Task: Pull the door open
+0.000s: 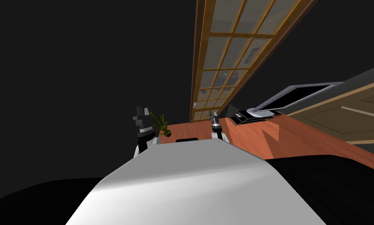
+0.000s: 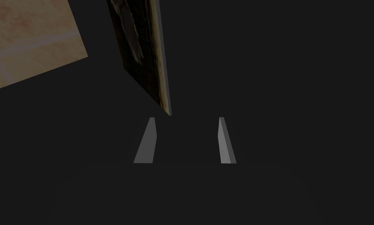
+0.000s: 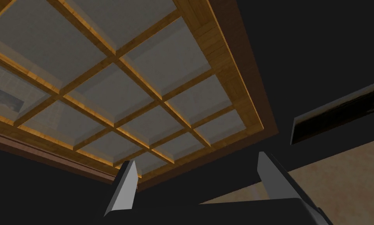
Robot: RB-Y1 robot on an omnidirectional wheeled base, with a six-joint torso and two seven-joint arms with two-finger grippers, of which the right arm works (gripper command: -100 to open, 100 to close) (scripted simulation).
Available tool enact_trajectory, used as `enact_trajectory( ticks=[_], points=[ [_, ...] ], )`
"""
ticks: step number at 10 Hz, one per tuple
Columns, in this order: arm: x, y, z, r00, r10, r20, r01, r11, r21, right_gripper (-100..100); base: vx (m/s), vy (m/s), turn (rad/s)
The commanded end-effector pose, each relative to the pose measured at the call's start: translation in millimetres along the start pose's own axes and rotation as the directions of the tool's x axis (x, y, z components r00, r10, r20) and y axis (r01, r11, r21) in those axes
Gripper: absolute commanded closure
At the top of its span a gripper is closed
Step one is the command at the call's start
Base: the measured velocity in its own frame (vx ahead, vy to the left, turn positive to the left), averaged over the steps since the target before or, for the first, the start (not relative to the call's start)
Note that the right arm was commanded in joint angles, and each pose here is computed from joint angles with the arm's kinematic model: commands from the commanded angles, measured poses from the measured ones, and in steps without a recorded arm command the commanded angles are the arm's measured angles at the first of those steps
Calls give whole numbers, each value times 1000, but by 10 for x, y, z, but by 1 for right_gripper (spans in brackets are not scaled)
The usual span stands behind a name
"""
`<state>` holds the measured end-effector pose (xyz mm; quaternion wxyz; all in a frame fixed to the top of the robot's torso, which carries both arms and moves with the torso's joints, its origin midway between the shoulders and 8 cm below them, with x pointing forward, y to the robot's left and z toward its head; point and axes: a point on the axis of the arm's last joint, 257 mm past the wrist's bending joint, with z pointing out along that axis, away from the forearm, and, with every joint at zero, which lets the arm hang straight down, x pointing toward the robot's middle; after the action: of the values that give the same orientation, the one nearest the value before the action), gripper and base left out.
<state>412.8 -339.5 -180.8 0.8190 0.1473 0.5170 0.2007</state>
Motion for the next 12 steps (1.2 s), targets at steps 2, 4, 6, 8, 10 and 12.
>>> enact_trajectory(
  ticks=[2,4,6,8,10,12],
  points=[
    [156,-169,-71,996,-83,-38,85,996,29,-100,106,-14,74],
    [272,-294,-144,988,-139,-68,142,989,48,-100,99,0,71],
    [389,-412,-222,976,-191,-101,198,978,63,-100,93,3,69],
    [504,-515,-303,963,-236,-133,247,966,76,-100,96,0,86],
    [619,-611,-389,946,-277,-167,293,952,85,-100,103,-18,58],
    [732,-692,-475,929,-312,-199,334,938,91,-100,101,-19,67]
  ],
)
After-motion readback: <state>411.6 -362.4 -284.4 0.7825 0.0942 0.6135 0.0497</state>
